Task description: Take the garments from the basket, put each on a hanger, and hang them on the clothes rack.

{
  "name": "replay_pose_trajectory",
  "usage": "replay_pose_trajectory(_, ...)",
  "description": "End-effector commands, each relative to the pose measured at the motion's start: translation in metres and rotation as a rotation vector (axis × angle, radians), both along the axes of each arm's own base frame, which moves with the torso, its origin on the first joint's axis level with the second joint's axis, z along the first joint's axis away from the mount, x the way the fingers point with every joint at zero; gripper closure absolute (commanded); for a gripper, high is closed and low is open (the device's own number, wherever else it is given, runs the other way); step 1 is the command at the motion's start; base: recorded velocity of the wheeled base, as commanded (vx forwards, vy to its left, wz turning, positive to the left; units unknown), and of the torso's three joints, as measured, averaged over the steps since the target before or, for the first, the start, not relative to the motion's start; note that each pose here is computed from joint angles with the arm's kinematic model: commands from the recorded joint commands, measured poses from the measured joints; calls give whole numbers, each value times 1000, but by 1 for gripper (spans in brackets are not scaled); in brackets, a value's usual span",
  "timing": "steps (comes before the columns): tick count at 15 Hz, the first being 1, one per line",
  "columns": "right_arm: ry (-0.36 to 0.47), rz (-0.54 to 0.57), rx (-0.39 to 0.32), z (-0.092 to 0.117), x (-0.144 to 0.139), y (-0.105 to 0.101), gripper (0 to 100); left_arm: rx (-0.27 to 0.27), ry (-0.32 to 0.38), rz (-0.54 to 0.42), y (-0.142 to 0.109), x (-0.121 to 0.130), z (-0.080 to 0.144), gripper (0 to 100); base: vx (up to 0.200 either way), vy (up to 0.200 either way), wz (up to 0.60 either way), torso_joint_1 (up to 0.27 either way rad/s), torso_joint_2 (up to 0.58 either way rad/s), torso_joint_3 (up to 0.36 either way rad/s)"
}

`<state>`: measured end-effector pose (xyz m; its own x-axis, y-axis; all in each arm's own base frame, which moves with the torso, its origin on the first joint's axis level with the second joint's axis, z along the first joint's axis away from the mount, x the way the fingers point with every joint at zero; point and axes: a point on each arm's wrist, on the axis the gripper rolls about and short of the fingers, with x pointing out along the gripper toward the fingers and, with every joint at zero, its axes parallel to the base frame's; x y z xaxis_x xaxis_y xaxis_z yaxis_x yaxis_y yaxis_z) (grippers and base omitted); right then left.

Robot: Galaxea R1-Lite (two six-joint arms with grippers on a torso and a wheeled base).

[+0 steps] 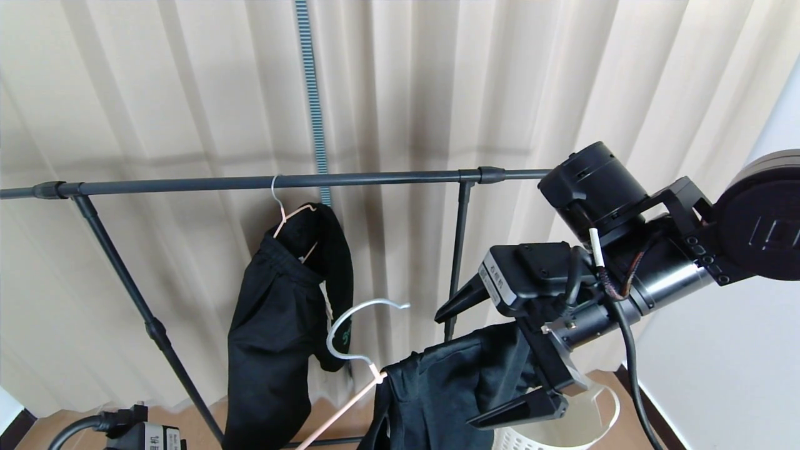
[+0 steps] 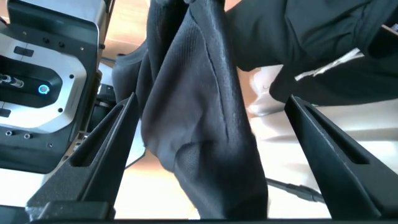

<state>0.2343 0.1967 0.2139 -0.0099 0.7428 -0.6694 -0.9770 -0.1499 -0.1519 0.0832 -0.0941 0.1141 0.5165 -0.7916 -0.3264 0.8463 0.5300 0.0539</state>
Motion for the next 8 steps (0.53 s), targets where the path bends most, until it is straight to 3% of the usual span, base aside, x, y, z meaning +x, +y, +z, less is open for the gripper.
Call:
replay_pose_trajectory(1,7,7,-5,-4,3,5,0,-2,-2,-5,0,-1,0,100,0,0,0,0,0,0)
replay_pose_trajectory(8,23,11,-17,-10,6,10,0,-5,-1,-6,0,-1,0,100,0,0,0,0,0,0)
